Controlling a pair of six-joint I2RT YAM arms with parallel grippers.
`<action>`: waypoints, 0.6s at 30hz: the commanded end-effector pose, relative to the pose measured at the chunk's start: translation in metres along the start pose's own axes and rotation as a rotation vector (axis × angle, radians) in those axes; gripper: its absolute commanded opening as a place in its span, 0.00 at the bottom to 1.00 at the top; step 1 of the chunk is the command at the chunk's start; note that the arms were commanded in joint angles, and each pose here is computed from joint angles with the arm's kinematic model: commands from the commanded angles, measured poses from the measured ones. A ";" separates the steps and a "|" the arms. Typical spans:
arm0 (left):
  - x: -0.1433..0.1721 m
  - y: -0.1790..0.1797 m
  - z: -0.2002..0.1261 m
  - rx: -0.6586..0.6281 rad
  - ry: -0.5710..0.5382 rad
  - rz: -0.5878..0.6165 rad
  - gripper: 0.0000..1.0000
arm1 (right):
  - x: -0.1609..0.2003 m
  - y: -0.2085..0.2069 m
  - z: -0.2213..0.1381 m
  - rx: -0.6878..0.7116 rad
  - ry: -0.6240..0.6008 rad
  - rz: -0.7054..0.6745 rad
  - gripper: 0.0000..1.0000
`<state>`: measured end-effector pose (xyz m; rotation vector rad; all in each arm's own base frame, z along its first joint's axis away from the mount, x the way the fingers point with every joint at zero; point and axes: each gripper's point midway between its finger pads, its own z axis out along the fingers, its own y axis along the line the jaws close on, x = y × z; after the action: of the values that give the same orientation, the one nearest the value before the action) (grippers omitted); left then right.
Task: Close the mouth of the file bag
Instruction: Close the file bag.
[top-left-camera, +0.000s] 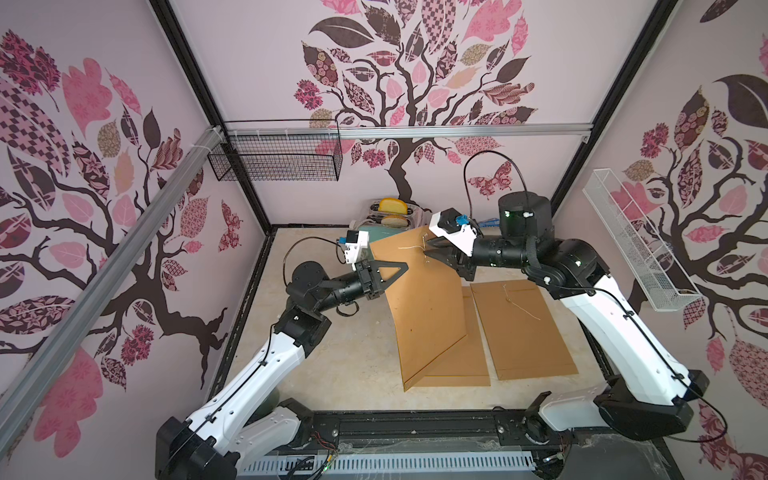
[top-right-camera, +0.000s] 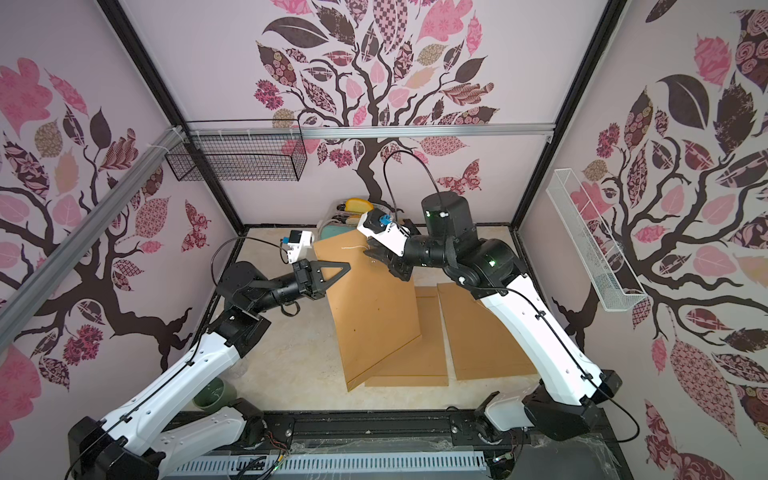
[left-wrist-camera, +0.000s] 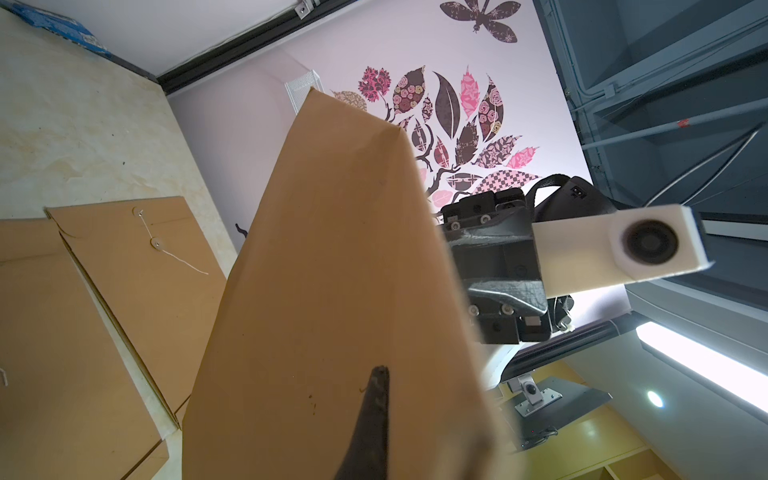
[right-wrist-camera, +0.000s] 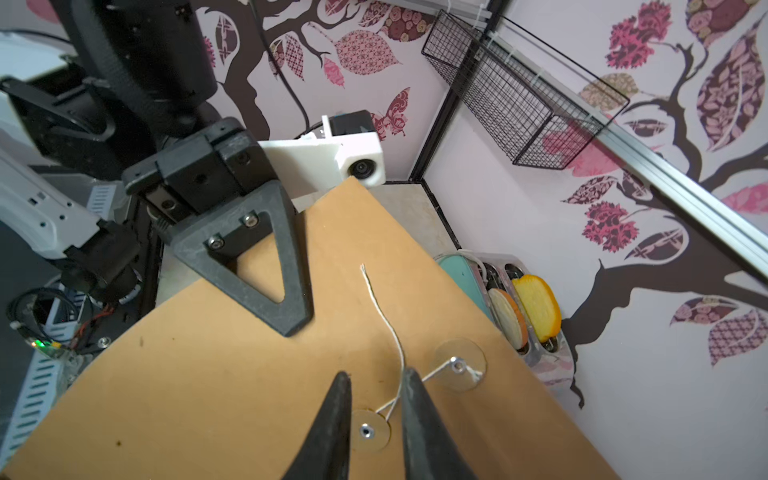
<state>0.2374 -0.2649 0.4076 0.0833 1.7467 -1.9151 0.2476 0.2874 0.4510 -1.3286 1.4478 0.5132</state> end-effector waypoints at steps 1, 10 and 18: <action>0.001 -0.020 -0.002 0.045 0.007 0.055 0.00 | -0.007 0.009 0.000 -0.054 -0.045 -0.153 0.22; 0.002 -0.021 -0.002 0.049 0.010 0.063 0.00 | -0.005 0.009 0.013 -0.077 -0.065 -0.261 0.09; 0.003 -0.021 -0.002 0.051 0.012 0.065 0.00 | -0.005 -0.001 0.020 -0.038 -0.064 -0.226 0.27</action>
<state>0.2352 -0.2657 0.4073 0.1069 1.7475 -1.9137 0.2520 0.3072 0.4405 -1.5015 1.2365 0.4485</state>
